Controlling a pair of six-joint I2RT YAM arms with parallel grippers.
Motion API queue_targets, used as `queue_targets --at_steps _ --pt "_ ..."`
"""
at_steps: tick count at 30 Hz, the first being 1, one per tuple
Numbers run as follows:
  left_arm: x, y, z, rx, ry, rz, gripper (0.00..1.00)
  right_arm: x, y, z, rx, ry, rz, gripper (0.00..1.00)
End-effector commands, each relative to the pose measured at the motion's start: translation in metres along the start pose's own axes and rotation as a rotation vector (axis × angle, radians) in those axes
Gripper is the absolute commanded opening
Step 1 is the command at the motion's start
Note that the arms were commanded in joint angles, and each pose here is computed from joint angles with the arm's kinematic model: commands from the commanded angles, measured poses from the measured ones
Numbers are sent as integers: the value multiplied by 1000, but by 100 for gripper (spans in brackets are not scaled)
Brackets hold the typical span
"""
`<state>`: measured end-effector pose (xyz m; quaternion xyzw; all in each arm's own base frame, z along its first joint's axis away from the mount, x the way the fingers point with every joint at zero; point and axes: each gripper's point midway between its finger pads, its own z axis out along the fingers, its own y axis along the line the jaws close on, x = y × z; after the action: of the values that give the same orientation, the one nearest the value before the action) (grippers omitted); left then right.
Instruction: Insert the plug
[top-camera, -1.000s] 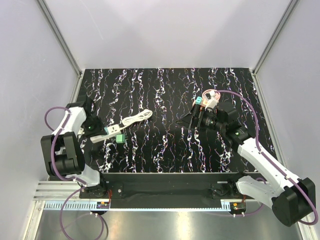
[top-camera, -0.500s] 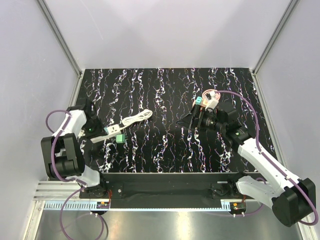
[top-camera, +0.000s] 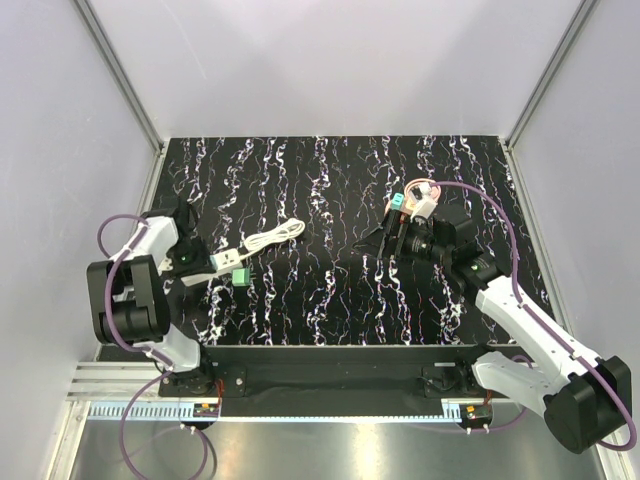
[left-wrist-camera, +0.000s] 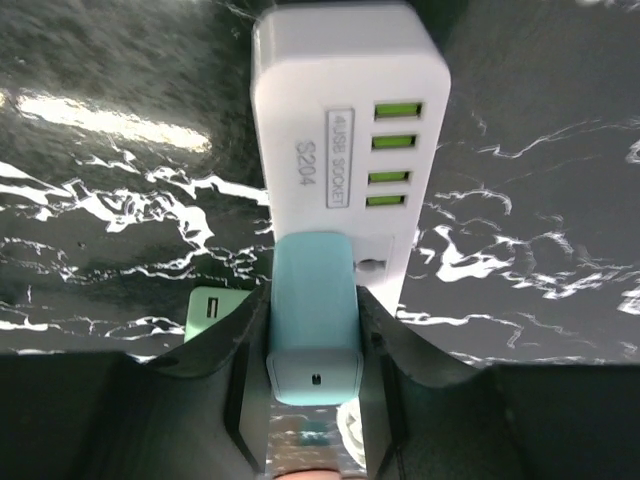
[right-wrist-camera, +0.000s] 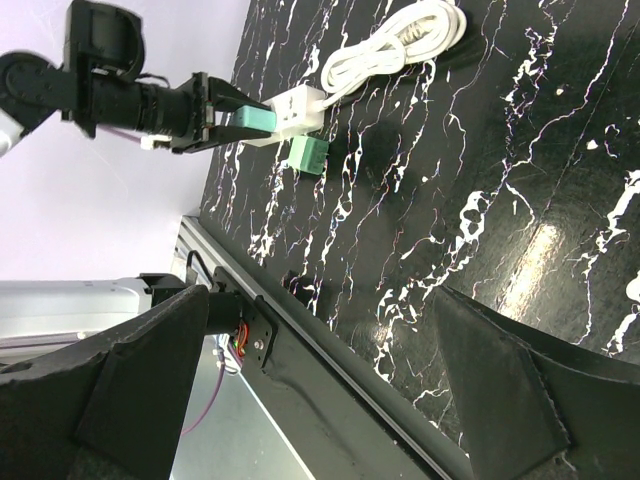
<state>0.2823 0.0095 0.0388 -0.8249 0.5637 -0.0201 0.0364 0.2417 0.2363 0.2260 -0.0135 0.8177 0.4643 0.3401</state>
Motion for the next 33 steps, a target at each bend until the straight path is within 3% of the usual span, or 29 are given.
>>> queue_targets --at_steps 1,5,14,16,18,19,21,24,33 --pt "-13 49 49 -239 -136 106 0 -15 14 -5 -28 -52 -46 100" --pt "-13 50 45 -262 -201 145 0 -16 16 -8 -32 -61 -48 100" --pt "-5 34 33 -189 -163 198 2 -16 17 -12 -29 -66 -60 100" --pt "-2 22 20 -132 -147 213 13 -15 17 -13 -27 -66 -63 100" --pt "0 10 7 -83 -146 227 32 -17 18 -15 -30 -75 -65 100" --pt "-1 6 -2 -59 -150 232 53 -17 19 -15 -33 -76 -63 100" --pt "1 0 -14 -37 -144 261 65 -17 20 -16 -33 -79 -60 100" --pt "2 -3 -28 -27 -137 295 76 -16 20 -15 -34 -73 -49 100" --pt "-13 -9 -60 17 -223 366 94 -11 -4 -5 36 -64 -51 100"
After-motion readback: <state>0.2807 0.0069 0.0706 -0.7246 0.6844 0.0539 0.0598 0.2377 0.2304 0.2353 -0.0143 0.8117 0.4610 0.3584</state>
